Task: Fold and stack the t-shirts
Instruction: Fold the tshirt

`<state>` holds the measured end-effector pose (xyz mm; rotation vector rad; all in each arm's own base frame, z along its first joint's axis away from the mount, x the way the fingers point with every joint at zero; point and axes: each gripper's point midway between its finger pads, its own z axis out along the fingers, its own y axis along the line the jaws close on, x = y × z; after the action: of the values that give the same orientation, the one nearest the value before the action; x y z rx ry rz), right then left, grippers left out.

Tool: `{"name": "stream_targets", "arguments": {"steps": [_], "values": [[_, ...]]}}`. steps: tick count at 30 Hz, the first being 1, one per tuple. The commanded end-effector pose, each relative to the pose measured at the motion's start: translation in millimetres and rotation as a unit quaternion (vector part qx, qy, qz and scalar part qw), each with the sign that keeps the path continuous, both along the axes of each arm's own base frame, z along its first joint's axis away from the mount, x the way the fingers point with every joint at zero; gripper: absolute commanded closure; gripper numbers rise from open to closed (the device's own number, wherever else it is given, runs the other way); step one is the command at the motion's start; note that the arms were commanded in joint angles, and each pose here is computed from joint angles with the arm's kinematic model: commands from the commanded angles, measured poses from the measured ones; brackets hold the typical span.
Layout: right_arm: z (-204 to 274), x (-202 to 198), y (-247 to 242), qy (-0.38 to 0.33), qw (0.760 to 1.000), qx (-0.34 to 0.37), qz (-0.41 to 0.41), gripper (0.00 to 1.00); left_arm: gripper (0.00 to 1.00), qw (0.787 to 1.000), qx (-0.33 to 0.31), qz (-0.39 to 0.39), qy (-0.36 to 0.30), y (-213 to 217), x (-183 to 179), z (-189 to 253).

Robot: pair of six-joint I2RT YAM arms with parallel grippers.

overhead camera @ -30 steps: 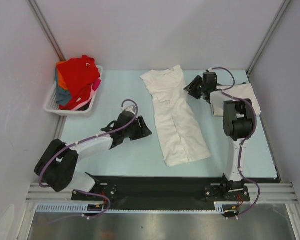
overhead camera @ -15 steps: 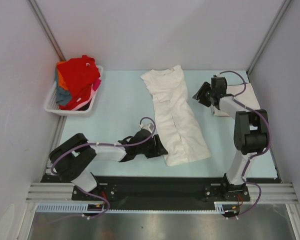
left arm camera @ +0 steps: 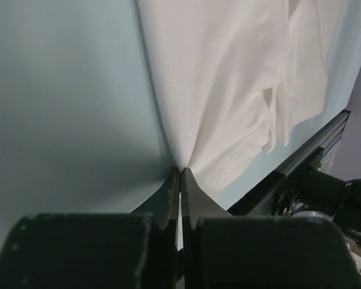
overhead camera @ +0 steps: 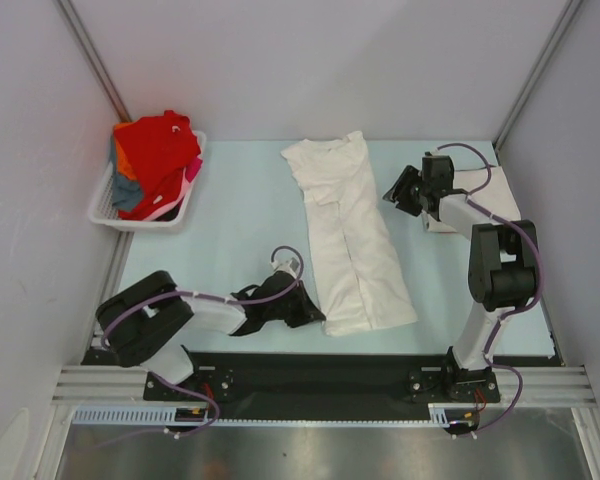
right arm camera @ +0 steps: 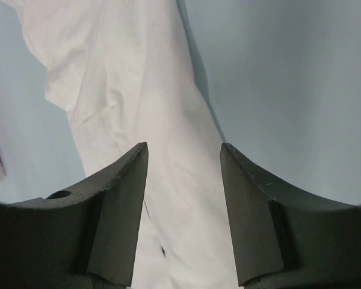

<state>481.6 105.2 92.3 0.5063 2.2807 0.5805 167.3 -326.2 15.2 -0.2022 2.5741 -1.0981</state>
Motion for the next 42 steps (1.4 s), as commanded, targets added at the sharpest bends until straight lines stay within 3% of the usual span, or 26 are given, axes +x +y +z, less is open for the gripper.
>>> {"name": "stream_targets", "arguments": {"steps": [1,7,10,21,24,25,28,35,42], "values": [[0.0,7.7,6.3,-0.009,1.0,0.007,0.013,0.43,1.0,1.0,0.008,0.012,0.01,32.4,-15.1,-0.6],[-11.6,35.1,23.9,-0.022,0.997,0.067,0.038,0.32,1.0,1.0,-0.003,-0.009,0.029,70.4,-51.4,7.7],[-1.5,58.2,34.3,-0.046,0.993,0.099,0.055,0.32,1.0,1.0,0.013,-0.008,0.025,81.4,-53.7,9.7],[-50.0,113.4,49.5,-0.021,0.986,0.154,0.056,0.43,1.0,0.999,0.017,0.0,0.049,108.5,-56.3,-5.5],[-57.1,123.4,50.3,-0.025,0.985,0.16,0.051,0.4,0.77,0.998,0.045,-0.009,0.045,114.0,-53.6,-6.6],[-57.2,125.8,50.6,-0.027,0.985,0.162,0.05,0.39,0.53,0.998,0.046,-0.008,0.031,111.0,-44.7,2.4],[-59.8,132.1,49.6,-0.032,0.986,0.156,0.045,0.38,0.35,0.998,0.069,0.007,0.011,123.0,-26.4,10.1],[-56.2,150.4,41.6,-0.044,0.99,0.128,0.036,0.38,0.31,0.992,0.089,0.063,-0.065,142.1,56.2,65.5],[-60.4,168.3,42.5,-0.048,0.99,0.124,0.034,0.44,0.34,0.986,0.089,0.103,-0.094,126.6,150.4,73.4]]}}
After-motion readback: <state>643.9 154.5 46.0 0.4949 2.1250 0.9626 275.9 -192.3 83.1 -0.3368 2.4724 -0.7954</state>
